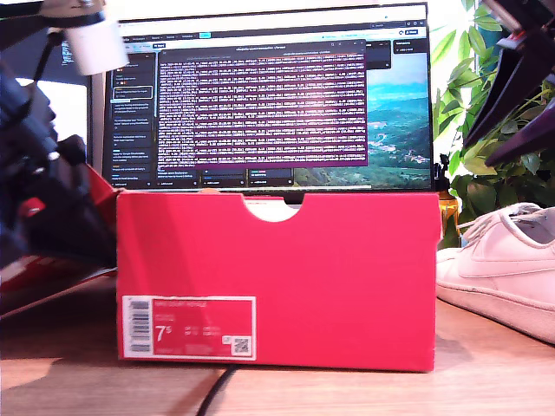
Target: Pack the white shoes by picking the first shoe and placing it inside the red shoebox, left side, then picking and rotating the second shoe and placing it in the shoebox
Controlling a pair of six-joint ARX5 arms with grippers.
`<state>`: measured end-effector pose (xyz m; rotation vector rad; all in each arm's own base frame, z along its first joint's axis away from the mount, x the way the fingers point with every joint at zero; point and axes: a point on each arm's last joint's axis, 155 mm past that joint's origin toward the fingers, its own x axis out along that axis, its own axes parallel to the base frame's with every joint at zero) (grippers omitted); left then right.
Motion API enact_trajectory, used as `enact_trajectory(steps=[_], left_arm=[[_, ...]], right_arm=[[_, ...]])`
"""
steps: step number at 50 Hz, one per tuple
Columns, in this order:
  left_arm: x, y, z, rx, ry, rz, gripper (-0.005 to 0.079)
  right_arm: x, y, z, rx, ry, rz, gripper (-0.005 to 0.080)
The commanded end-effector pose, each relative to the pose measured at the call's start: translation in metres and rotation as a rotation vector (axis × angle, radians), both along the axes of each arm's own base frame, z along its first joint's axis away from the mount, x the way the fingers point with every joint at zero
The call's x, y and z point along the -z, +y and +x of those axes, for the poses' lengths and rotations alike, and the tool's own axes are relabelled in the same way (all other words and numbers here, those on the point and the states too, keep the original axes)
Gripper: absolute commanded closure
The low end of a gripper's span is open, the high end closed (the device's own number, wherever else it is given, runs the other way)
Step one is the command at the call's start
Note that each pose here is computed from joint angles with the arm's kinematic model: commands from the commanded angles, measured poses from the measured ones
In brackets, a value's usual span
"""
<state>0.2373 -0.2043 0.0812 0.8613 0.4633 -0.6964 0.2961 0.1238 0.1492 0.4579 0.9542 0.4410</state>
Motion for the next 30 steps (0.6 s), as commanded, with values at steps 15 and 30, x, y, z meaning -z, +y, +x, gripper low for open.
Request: enact_trajectory(steps=[15,30], left_arm=[[-0.005,-0.009,0.000,-0.001,0.019,-0.061,0.0762],[-0.005,-0.010,0.000,0.002,0.021,-0.062,0.0762]], right_arm=[[0.032,-0.028,-0.008,0.009,0.100,-0.240,0.0316],[0.061,-0.029,-0.013,-0.046,0.190,-0.327,0.0316]])
